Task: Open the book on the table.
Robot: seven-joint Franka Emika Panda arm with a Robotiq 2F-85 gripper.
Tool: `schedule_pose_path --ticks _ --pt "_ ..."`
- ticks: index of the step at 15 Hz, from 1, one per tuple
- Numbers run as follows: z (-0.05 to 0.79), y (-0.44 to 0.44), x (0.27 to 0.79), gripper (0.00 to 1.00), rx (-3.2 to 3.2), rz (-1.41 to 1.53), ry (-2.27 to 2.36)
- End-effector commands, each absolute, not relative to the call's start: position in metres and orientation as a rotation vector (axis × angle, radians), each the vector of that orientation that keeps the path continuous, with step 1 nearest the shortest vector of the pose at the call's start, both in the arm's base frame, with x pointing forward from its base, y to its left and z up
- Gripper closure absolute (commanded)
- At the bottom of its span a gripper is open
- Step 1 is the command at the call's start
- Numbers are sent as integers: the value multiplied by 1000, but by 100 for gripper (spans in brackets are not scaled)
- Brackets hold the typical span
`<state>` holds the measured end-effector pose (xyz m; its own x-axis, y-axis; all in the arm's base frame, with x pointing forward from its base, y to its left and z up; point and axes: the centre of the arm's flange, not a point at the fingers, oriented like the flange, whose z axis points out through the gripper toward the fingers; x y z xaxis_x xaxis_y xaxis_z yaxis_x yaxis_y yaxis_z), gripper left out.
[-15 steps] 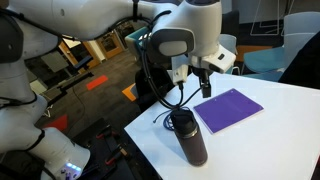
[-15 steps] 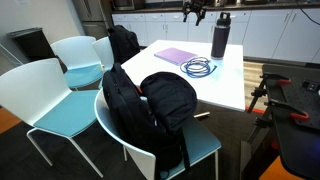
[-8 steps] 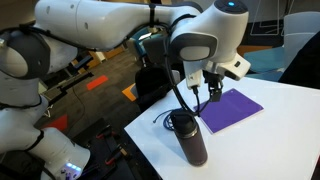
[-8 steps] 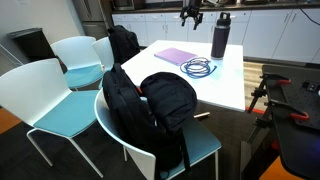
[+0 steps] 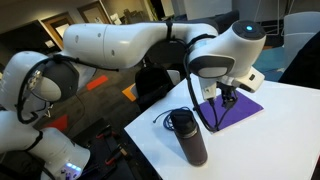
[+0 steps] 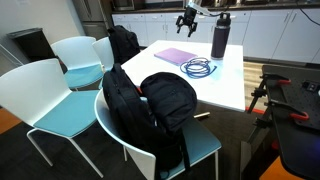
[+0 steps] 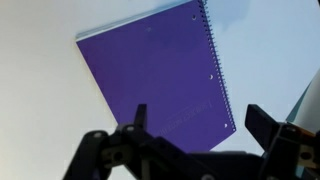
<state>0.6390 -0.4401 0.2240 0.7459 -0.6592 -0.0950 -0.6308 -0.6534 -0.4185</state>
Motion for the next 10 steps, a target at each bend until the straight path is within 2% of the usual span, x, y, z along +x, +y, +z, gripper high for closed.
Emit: schedule_pose_path --ticks 1,10 --pt "218 -445 640 0 -2506 -117 999" --pt "180 -446 636 0 -2580 -293 893"
